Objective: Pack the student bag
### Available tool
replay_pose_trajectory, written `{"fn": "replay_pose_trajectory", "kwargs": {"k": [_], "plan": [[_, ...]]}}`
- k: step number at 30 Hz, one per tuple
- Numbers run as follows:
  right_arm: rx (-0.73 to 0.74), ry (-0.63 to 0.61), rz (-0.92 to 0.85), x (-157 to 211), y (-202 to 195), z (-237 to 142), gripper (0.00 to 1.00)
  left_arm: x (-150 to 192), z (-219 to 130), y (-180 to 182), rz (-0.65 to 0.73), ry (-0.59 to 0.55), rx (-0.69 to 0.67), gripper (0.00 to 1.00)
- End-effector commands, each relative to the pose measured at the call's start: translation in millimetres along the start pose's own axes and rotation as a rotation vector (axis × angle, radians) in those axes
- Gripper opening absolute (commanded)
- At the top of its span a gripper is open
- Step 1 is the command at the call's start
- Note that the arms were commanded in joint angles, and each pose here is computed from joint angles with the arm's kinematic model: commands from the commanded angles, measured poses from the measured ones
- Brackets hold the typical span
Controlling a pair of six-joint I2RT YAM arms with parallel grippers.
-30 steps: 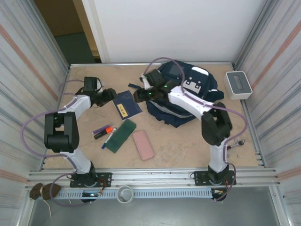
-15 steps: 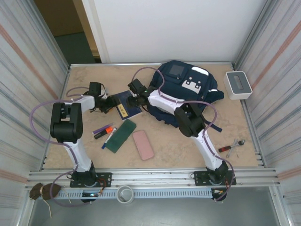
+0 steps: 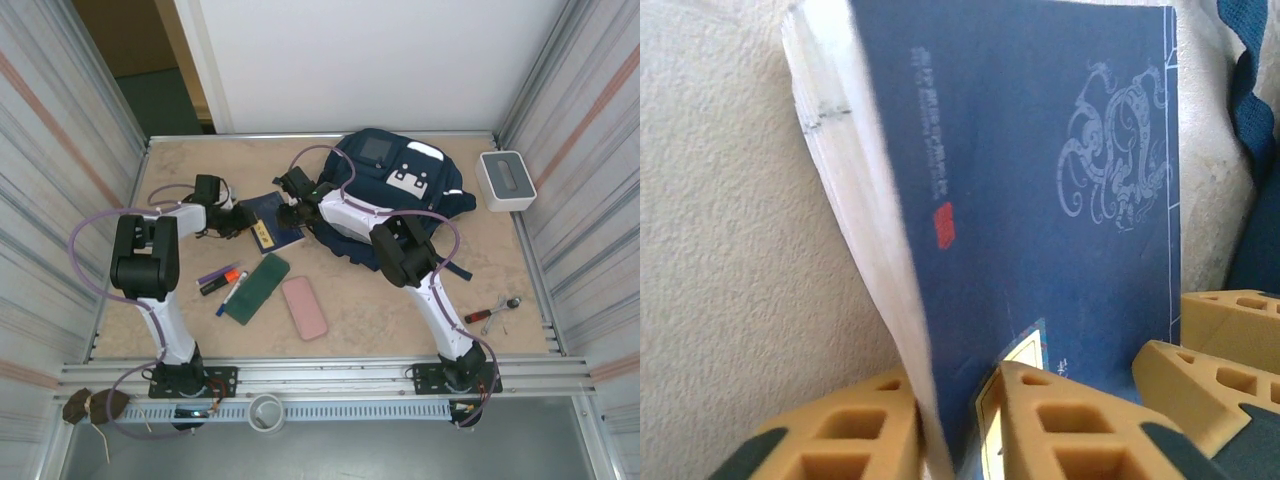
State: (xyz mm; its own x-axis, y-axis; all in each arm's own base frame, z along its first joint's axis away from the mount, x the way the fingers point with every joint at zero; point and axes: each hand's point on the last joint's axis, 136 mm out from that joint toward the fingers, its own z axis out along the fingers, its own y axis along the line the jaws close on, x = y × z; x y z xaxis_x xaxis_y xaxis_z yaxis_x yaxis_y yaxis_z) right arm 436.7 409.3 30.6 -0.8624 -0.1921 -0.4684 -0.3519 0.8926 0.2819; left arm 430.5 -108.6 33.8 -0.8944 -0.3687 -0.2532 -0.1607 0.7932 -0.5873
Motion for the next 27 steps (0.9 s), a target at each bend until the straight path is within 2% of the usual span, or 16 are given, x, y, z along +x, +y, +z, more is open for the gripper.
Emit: {"fn": "replay_pose_trajectory", "kwargs": {"k": [1, 5, 9, 17, 19, 20, 23, 27], "plan": [[-0.066, 0.022, 0.01, 6.9, 12.9, 0.6, 0.44, -1.5, 1.5, -26.5, 0.046, 0.01, 0.069, 0.19], [-0.085, 0.01, 0.002, -2.7, 11.7, -11.3, 0.47, -11.7, -7.8, -30.9, 0.075, -0.027, 0.069, 0.09], [-0.159, -0.029, -0.03, -24.2, 22.7, -48.3, 0.53, -31.4, -28.2, -45.2, 0.103, -0.094, 0.117, 0.0], [-0.275, -0.106, -0.097, -46.2, 31.7, -153.9, 0.66, -60.2, -103.4, -108.4, 0.172, -0.271, 0.344, 0.0], [-0.316, -0.112, -0.092, -45.3, 25.8, -177.7, 0.71, -59.2, -123.7, -128.6, 0.189, -0.294, 0.421, 0.0], [-0.341, -0.118, -0.081, -45.8, 22.1, -191.0, 0.78, -57.1, -134.9, -140.1, 0.198, -0.303, 0.466, 0.0], [-0.444, -0.138, -0.047, -47.2, 11.3, -229.6, 0.91, -47.4, -163.3, -171.4, 0.22, -0.313, 0.584, 0.0], [-0.541, -0.215, -0.001, -52.6, -9.4, -273.3, 0.99, -20.6, -188.2, -212.1, 0.302, -0.294, 0.676, 0.0]]}}
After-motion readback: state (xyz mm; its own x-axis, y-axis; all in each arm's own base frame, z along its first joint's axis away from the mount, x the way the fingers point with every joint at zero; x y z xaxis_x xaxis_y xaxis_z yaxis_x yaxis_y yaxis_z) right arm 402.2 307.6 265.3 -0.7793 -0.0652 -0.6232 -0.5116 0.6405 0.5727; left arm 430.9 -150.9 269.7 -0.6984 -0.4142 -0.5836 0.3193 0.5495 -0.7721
